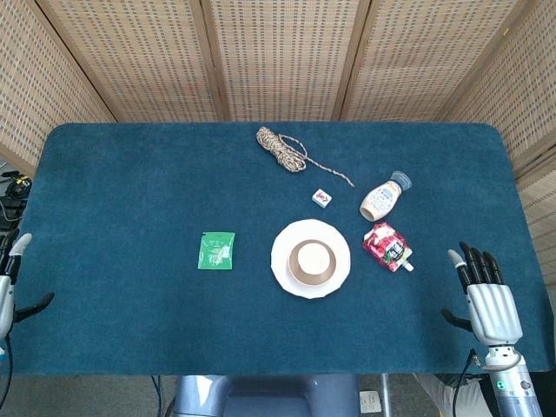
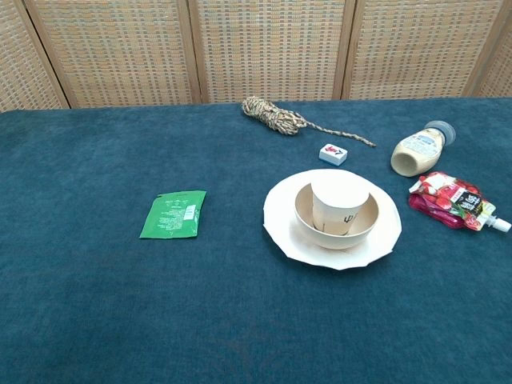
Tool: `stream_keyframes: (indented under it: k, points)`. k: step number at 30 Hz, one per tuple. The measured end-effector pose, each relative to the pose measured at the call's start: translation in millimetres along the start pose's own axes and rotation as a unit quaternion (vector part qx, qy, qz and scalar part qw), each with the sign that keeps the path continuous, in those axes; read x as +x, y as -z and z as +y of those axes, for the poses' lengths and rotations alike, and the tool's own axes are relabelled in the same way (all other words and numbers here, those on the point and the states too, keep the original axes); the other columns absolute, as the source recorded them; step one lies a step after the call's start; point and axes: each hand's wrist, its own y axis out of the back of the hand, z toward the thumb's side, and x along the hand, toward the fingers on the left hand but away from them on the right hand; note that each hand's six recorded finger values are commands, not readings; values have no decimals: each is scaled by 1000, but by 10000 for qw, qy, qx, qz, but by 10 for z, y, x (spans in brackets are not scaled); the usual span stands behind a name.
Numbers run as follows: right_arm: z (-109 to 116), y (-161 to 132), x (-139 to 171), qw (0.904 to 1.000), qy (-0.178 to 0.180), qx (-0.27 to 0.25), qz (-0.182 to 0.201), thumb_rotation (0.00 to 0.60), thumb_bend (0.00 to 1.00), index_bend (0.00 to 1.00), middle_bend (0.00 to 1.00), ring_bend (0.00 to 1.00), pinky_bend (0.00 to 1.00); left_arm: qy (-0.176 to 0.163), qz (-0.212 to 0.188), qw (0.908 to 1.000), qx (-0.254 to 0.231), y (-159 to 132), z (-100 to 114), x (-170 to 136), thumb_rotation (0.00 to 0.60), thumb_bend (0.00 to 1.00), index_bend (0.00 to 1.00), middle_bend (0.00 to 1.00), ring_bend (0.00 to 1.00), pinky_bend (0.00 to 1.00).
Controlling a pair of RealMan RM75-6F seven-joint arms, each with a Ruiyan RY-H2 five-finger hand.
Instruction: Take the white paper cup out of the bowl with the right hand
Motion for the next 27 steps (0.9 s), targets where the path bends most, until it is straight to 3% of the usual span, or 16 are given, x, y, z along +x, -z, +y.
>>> stream_keyframes:
  k: [10, 14, 19, 24, 27]
  points:
    - [-26, -113, 11, 9997, -129, -158, 165, 600, 212, 52, 0, 0, 0, -46, 12, 10000, -36, 0, 35, -12, 600, 0, 0, 0, 0, 0]
    - [-17, -261, -42, 9988, -199, -274, 354, 600, 215, 116, 0, 0, 1, -45, 29, 10000, -65, 13, 40, -5, 600, 0, 0, 0, 0, 0]
    - [-25, -646, -241, 9949, -460, -435, 782, 600, 237, 212, 0, 0, 17, -33, 40, 9999, -150, 34, 53, 5, 600, 0, 0, 0, 0, 0]
    - [-132, -1086, -514, 9884, -956, -342, 1127, 600, 280, 220, 0, 0, 26, 45, 40, 9997, -222, 50, 43, 15, 600, 0, 0, 0, 0, 0]
    - [-160, -1315, -654, 9863, -1067, -190, 1240, 600, 291, 220, 0, 0, 29, 57, 37, 9996, -261, 55, 45, 18, 600, 0, 0, 0, 0, 0]
